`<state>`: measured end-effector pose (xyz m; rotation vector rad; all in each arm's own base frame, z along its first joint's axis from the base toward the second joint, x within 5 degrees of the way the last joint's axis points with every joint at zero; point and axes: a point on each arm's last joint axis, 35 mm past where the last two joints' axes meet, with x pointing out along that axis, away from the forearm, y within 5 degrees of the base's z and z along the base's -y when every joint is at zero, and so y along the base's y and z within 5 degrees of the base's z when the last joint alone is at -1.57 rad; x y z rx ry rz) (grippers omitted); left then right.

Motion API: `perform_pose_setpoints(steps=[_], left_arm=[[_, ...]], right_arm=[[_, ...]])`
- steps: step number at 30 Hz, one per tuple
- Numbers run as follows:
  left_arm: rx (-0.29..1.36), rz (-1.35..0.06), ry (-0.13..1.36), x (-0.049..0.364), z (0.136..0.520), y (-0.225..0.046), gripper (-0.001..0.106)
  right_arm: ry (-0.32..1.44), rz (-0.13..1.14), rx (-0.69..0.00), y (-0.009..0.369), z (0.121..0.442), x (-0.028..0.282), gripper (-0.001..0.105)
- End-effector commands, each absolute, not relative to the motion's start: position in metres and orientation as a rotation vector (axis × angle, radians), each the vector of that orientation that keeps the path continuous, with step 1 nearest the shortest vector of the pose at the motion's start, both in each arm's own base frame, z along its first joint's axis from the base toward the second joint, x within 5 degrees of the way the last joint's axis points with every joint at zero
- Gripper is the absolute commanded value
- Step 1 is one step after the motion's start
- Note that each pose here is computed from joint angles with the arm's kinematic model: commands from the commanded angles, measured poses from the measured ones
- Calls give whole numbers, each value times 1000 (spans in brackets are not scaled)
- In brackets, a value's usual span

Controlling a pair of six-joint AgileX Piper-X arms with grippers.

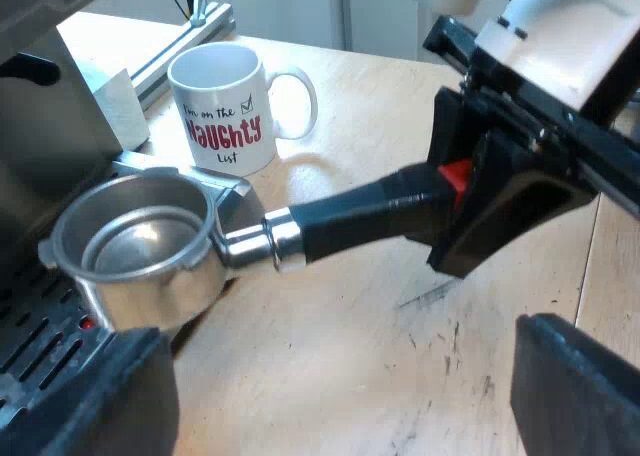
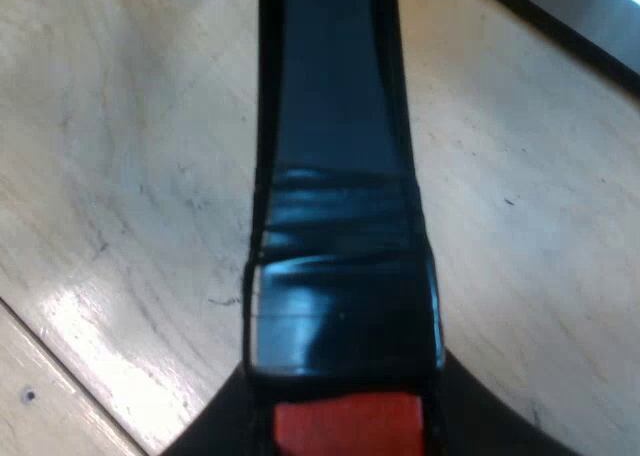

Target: Grind coffee beans and then tamp

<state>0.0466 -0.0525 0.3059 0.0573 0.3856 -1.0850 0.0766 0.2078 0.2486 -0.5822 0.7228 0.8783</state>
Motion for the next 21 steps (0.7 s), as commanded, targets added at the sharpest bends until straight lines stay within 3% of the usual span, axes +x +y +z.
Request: perform_pose_setpoints(steps=[1,9,15,21], left_arm=[[59,-1081,373,46,308,-52,71],[60,-1080,385,47,304,-53,71],[63,-1078,436,54,279,-57,71],[60,-1080,390,56,280,-59,71]], right_arm=[[632,901,-534,212,254,78,0],[646,914,-536,211,239,77,0],[648,925,-596,214,233,78,0],[697,933,-637,220,219,80,0]])
